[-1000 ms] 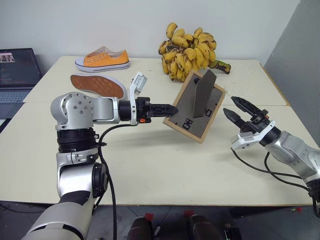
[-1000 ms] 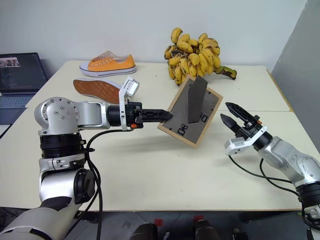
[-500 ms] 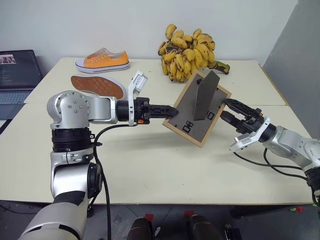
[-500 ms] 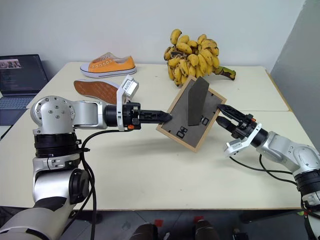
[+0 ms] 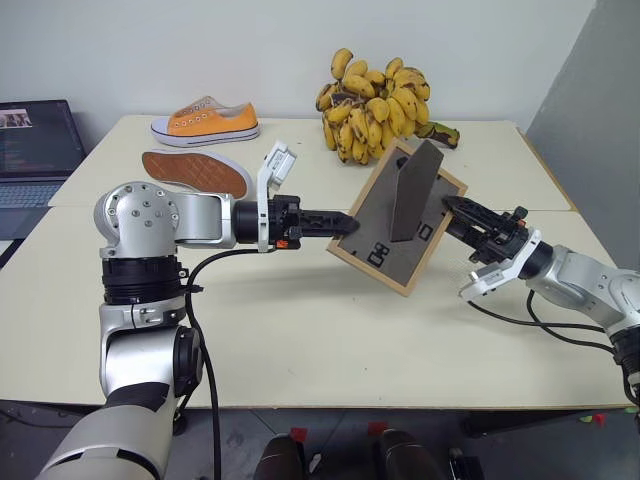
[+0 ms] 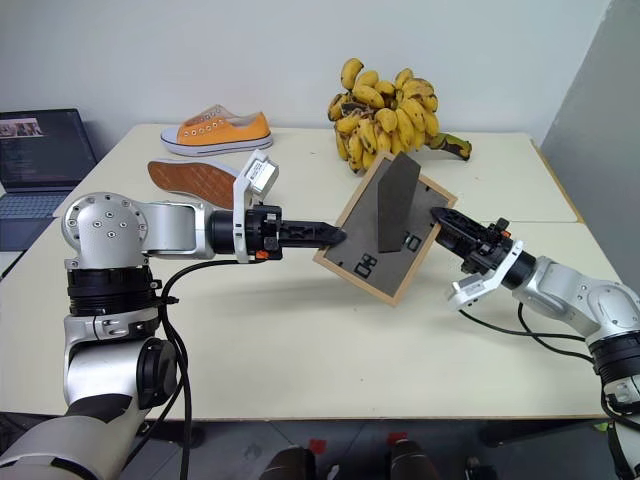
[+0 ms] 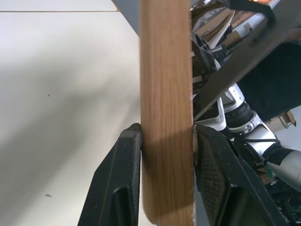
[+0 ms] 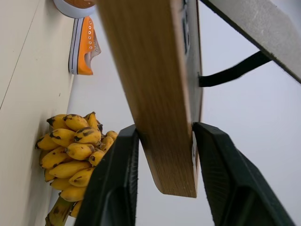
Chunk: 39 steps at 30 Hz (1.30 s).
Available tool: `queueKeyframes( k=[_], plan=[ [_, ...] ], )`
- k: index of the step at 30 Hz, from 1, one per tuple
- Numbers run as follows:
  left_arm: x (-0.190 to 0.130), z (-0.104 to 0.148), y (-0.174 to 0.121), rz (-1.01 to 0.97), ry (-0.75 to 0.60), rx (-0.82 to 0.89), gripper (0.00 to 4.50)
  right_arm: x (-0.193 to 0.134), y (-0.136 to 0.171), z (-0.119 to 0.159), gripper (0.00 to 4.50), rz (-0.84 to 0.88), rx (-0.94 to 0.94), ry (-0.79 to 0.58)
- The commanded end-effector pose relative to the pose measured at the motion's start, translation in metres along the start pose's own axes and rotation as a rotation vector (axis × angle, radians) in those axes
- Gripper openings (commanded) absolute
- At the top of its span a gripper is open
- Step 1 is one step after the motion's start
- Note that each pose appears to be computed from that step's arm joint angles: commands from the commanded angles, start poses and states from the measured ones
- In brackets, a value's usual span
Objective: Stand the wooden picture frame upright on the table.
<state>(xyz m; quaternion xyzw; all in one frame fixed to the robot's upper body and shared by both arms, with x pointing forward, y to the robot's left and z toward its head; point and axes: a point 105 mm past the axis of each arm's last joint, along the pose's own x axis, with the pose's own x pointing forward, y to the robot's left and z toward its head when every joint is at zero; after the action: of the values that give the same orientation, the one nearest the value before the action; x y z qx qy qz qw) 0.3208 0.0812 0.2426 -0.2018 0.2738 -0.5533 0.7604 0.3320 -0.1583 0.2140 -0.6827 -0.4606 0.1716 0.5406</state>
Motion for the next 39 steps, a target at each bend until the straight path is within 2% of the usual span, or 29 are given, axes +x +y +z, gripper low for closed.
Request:
queueKeyframes(
  k=[1, 18, 20, 21, 27, 28, 31, 34, 37, 39],
  plan=[
    [0.000, 0.004, -0.012, -0.031, 0.000, 0.043, 1.30, 0.006, -0.015, 0.001, 1.32, -0.052, -0.020, -0.023],
    [0.001, 0.004, -0.010, -0.021, -0.010, 0.041, 1.30, 0.007, -0.015, -0.004, 1.31, -0.041, -0.046, 0.000],
    [0.000, 0.007, -0.007, -0.009, -0.031, 0.040, 1.98, 0.007, -0.015, -0.005, 1.31, -0.042, -0.042, 0.004],
    [-0.001, 0.008, -0.007, -0.009, -0.040, 0.038, 2.02, 0.008, -0.015, -0.005, 1.31, -0.042, -0.041, 0.005],
    [-0.001, 0.011, -0.013, -0.015, -0.048, 0.079, 3.39, 0.009, -0.016, -0.006, 1.31, -0.043, -0.031, 0.010],
    [-0.001, 0.012, -0.012, -0.011, -0.054, 0.086, 3.39, 0.009, -0.015, -0.007, 1.31, -0.042, -0.030, 0.011],
    [-0.005, 0.017, -0.009, 0.019, -0.096, 0.116, 3.39, 0.010, -0.014, -0.008, 1.31, -0.041, -0.023, 0.014],
    [-0.015, 0.030, -0.009, 0.063, -0.184, 0.225, 3.39, 0.012, -0.014, -0.009, 1.31, -0.040, -0.014, 0.011],
    [-0.053, 0.056, -0.018, 0.116, -0.373, 0.400, 3.39, 0.019, -0.012, -0.010, 1.31, -0.041, 0.041, 0.009],
    [-0.084, 0.062, -0.018, 0.177, -0.475, 0.453, 3.39, 0.027, -0.008, -0.009, 1.31, -0.041, 0.155, 0.009]
  ],
)
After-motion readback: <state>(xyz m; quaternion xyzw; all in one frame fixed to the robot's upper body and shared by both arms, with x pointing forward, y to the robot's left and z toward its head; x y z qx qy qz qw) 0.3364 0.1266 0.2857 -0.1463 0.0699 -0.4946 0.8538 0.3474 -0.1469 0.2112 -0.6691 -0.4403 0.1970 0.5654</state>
